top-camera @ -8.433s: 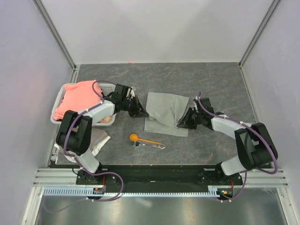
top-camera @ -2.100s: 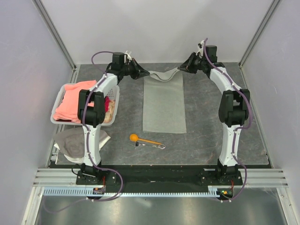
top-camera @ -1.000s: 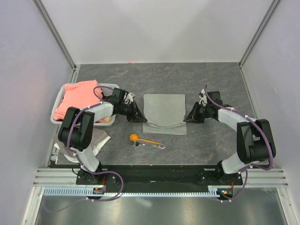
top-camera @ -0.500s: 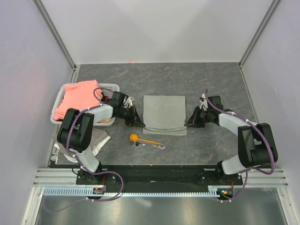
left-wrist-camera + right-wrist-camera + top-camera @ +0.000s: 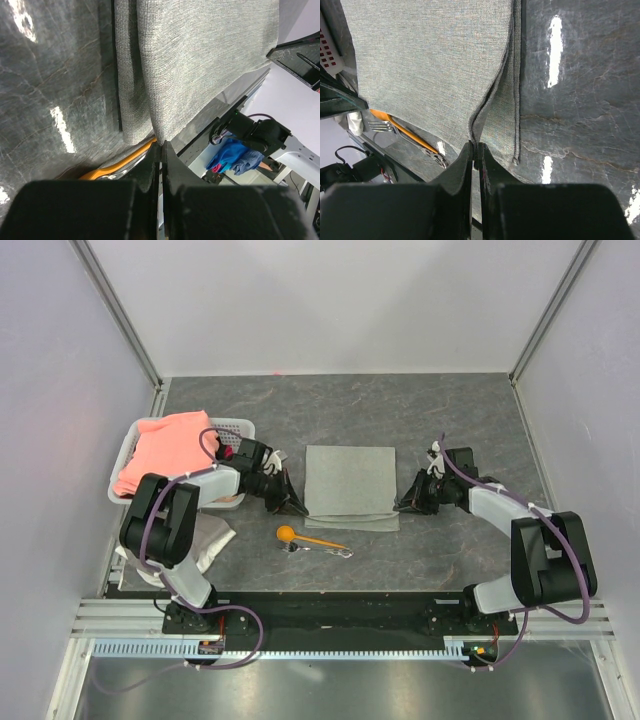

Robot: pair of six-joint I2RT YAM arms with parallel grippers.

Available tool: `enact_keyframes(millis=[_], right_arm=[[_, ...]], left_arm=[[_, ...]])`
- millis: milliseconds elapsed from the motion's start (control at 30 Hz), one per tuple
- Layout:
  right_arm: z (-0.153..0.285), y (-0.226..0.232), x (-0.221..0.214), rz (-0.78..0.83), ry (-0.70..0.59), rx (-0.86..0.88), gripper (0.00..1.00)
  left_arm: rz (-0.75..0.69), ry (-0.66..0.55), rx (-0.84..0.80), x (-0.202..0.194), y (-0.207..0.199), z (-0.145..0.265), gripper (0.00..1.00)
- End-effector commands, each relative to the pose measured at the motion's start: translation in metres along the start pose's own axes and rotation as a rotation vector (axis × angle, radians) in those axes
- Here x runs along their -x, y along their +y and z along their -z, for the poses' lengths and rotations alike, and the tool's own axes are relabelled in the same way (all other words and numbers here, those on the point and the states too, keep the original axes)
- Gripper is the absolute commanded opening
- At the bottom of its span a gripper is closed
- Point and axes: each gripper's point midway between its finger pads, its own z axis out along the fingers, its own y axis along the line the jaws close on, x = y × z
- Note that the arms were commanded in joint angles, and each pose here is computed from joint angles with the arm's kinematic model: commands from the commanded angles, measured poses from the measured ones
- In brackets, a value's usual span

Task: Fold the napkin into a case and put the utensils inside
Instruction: Fold the rectangle-folded napkin at the center of the board.

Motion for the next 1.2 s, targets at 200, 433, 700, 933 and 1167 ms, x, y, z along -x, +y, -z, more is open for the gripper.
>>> enact_keyframes(millis=[200,433,700,933,1167], right_arm=[[-0.002,-0.006,-0.015,0.009,0.006,-0.003,0.00],[-0.009,-0.012,-0.022,-0.003,0.020,-0.011,0.00],[-0.017,-0.027,-0.035,-0.012,0.043,-0.053,0.00],[-0.022,-0.038,-0.038,-0.011,0.053,-0.089,0.00],[-0.016,-0.025,-0.030,-0.011,0.032,-0.061,0.00]], left_arm=[[0.031,0.041,0.017,-0.018,0.011,0.002,0.02],[0.043,0.060,0.065,-0.027,0.028,-0.005,0.02],[0.053,0.073,0.127,-0.030,0.047,-0.010,0.02],[0.045,0.066,0.133,-0.030,0.046,-0.009,0.06],[0.036,0.057,0.089,-0.028,0.032,-0.003,0.03]])
